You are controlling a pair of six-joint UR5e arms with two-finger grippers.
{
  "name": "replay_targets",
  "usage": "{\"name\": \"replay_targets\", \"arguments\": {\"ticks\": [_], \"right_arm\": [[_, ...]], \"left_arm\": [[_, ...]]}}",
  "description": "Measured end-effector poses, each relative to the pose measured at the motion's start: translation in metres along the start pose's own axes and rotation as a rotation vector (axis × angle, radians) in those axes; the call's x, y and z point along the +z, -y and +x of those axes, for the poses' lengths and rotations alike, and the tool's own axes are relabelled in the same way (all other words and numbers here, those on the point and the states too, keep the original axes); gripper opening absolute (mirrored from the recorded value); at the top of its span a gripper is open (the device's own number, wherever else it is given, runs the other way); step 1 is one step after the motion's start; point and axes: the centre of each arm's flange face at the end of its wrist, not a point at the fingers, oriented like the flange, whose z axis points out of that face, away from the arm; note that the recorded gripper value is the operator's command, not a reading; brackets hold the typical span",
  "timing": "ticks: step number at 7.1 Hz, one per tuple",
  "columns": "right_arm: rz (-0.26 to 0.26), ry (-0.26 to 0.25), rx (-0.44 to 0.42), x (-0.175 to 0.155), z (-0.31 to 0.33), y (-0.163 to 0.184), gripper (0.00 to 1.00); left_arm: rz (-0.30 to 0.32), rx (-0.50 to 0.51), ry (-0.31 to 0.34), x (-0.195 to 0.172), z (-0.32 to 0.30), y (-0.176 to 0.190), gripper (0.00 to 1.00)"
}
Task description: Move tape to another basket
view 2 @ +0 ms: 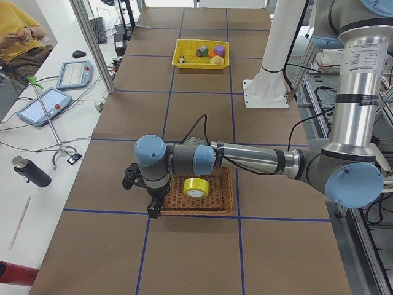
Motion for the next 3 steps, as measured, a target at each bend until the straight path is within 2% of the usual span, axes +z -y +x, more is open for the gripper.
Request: {"name": "replay_targets", "arguments": {"ticks": [3], "right_arm": [[-0.003,0.002,0.003,0.0016,0.0011,-0.0005,1.00]], "left_arm": [[-0.001,0.000,0.000,0.0004,0.0000,0.0000,0.99]]}}
